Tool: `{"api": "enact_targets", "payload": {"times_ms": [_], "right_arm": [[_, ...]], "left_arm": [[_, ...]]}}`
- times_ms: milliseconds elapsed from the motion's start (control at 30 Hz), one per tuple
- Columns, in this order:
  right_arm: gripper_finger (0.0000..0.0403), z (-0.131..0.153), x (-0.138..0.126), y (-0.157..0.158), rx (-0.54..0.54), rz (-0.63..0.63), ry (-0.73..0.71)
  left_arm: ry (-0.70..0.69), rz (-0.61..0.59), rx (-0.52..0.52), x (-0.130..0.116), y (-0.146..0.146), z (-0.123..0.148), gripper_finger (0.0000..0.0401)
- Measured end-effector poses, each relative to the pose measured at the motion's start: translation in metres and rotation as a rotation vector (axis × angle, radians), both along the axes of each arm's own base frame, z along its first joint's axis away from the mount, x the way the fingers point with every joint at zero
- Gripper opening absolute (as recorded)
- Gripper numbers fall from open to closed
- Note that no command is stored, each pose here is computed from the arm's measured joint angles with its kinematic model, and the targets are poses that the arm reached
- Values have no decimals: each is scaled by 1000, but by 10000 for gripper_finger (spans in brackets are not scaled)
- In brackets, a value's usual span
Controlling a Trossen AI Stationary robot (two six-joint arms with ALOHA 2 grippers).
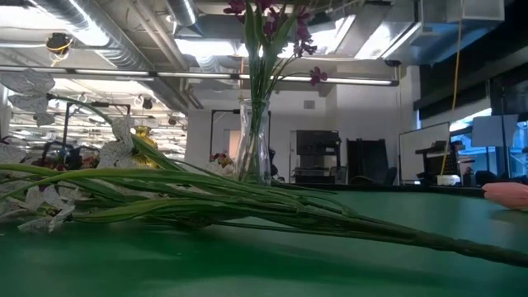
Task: Sort flowers into vase by color
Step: Put the left pink tulip into the yellow vase
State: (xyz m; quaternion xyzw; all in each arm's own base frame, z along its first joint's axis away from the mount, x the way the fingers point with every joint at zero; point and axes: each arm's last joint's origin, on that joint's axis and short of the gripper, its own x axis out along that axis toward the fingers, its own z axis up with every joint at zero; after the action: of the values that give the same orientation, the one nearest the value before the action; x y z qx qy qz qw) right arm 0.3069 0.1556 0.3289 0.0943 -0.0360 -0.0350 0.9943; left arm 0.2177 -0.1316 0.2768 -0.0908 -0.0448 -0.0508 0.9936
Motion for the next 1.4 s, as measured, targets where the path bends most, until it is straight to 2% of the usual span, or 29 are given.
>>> {"api": "enact_targets", "payload": {"times_ms": [100, 267, 500, 767, 1133, 1400], "right_arm": [[6, 0, 9, -8, 16, 30, -43], [6, 1, 14, -13, 26, 68, -81], [5, 4, 14, -14, 33, 91, -107], [11, 4, 14, -14, 32, 92, -105], [11, 4, 14, -14, 31, 92, -104], [6, 0, 18, -11, 38, 107, -128]], "left_arm": [[75, 13, 39, 18, -9, 2, 171], [93, 28, 38, 41, -21, 8, 191], [65, 101, 5, 61, -16, 18, 194], [64, 139, -41, 83, -9, 5, 194], [16, 134, -88, 90, -4, 5, 192], [18, 141, -86, 91, -3, 4, 147]]}}
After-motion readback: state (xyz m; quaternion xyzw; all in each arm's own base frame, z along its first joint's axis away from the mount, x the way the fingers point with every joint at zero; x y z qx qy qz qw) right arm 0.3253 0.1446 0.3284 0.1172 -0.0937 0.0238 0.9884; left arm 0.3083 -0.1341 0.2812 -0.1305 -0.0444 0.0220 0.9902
